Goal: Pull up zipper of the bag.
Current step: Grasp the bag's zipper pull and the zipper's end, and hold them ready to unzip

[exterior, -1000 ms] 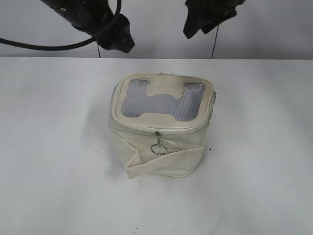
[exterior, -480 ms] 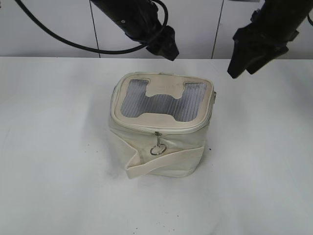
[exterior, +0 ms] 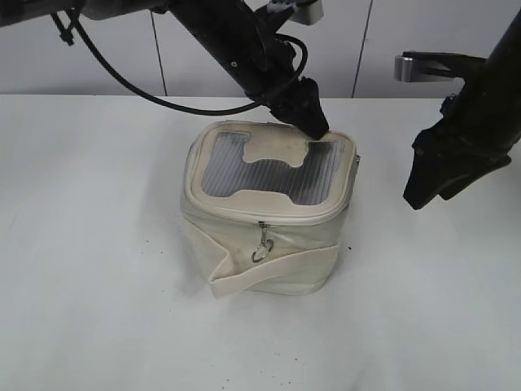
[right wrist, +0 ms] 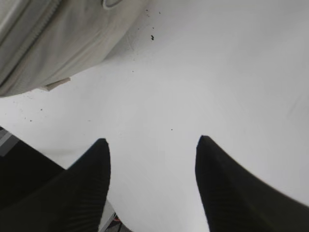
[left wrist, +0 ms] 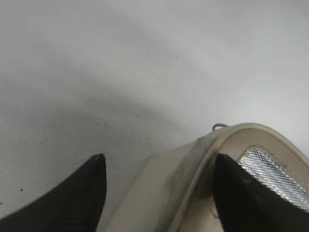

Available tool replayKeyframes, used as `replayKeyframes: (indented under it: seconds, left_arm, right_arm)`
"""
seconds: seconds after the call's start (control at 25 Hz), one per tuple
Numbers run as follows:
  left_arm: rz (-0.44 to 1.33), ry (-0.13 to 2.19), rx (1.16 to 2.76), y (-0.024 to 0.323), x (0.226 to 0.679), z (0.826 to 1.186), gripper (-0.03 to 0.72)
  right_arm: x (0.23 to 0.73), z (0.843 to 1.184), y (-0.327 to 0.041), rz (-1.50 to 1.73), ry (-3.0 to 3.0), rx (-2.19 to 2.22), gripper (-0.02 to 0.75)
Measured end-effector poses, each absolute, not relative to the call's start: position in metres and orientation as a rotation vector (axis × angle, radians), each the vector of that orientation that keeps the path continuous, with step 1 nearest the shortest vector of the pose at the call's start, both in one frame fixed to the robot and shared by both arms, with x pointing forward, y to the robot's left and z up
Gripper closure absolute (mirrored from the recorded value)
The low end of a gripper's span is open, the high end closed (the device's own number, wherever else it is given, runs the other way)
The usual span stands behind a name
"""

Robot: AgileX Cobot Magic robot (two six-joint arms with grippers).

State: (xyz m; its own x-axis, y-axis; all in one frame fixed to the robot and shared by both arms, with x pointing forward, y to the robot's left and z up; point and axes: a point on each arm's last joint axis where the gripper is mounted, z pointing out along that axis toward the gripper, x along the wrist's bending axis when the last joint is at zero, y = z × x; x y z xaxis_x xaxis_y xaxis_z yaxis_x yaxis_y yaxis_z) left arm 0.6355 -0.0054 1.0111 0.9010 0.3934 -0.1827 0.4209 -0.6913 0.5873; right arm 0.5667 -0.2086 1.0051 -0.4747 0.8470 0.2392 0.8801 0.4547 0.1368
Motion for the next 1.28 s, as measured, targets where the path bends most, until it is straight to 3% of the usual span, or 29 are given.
replayKeyframes:
  seconds: [0.36,0.52,0.6,0.76,0.84,1.28]
  left_arm:
    - [-0.261,0.576,2.445,-0.009,0.628,0.994,0.16]
    - [-0.266,0.56,2.478,-0.007,0.627,0.994,0.171]
    - [-0.253,0.553,2.496,-0.006,0.628,0.993,0.232]
    - [-0.234,0.545,2.503,-0.006,0.628,0.993,0.536]
    - [-0.227,0.537,2.501,-0.006,0.629,0.994,0.621]
    - [-0.224,0.533,2.502,-0.006,0.628,0.994,0.624]
  right_arm:
    - [0.545,0.977,-0.212,-0.474,-2.576,-1.594,0.297]
    - [0.548,0.976,-0.21,-0.552,-2.589,-1.598,0.297]
    - [0.55,0.977,-0.208,-0.613,-2.595,-1.582,0.297]
    - [0.554,0.98,-0.204,-0.714,-2.625,-1.536,0.297]
    - [0.556,0.977,-0.203,-0.732,-2.644,-1.51,0.297]
    - [0.569,0.958,-0.194,-0.875,-2.703,-1.342,0.297]
